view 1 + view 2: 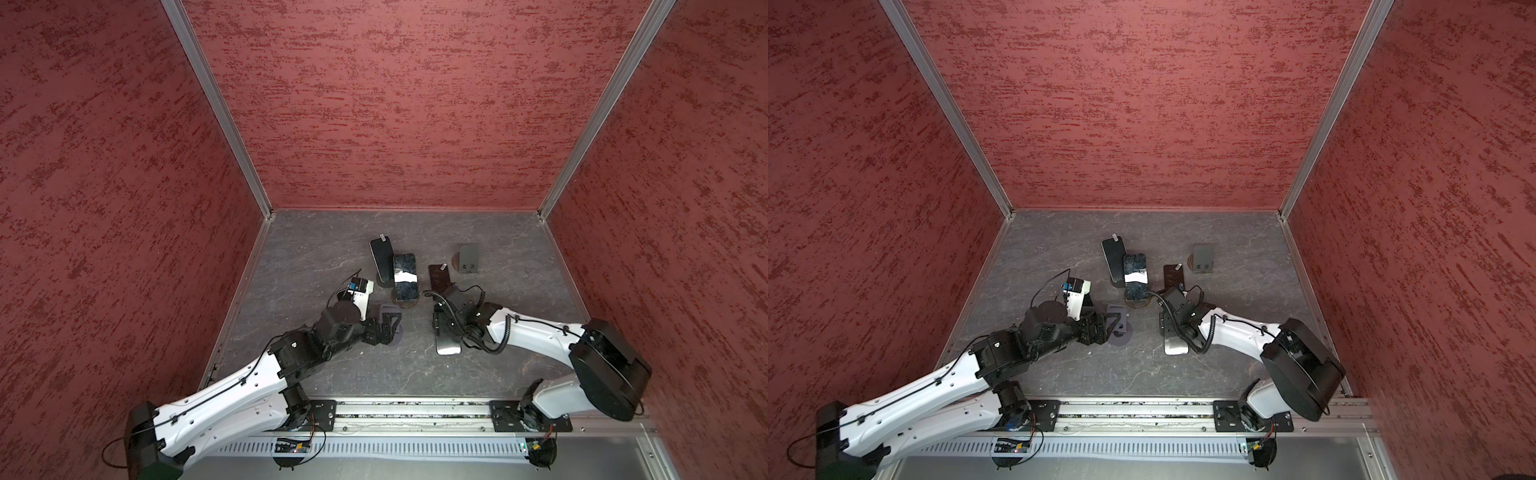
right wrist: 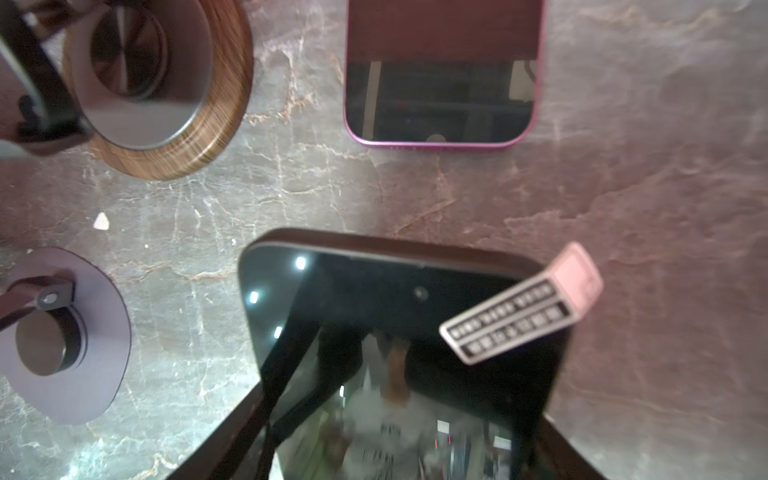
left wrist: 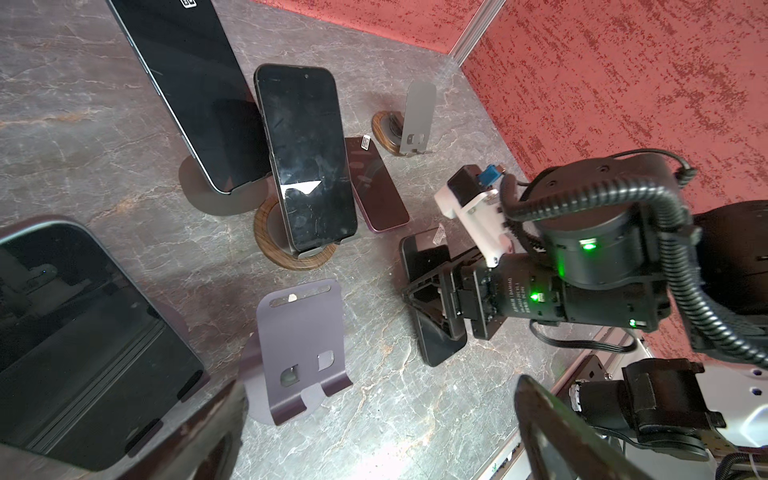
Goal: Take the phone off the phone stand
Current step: 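Lower the black phone flat beside the pink-framed phone and open the right gripper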
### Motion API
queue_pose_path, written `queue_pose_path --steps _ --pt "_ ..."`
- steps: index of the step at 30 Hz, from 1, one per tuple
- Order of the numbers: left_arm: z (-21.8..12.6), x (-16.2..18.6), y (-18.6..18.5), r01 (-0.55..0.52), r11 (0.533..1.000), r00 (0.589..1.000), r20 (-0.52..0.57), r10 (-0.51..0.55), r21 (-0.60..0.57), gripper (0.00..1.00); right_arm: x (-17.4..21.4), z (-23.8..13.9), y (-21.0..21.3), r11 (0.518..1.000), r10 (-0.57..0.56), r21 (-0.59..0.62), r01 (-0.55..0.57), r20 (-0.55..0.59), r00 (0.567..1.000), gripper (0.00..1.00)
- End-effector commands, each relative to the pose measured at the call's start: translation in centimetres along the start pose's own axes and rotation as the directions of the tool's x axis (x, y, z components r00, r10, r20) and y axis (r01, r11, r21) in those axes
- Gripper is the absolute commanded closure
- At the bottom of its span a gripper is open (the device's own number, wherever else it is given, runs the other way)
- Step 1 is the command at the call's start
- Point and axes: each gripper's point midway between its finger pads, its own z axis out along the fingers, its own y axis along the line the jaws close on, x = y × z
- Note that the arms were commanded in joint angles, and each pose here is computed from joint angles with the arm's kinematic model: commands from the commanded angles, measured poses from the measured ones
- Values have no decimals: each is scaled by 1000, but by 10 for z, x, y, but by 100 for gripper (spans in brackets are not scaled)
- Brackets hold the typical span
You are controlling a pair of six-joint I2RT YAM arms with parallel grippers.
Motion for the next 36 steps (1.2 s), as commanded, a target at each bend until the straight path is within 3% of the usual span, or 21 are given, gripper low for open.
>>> queue_pose_path --steps 1,17,36 --pt "-3 -7 -3 -7 1000 999 34 6 4 1 -4 6 5 999 43 -24 -43 0 999 31" --pt "-2 -4 4 -26 1000 999 43 27 -14 1 6 10 -28 985 71 163 -65 -33 997 29" --pt "-13 -6 8 -25 1000 996 82 26 -10 0 11 6 -27 985 56 168 -42 -76 996 22"
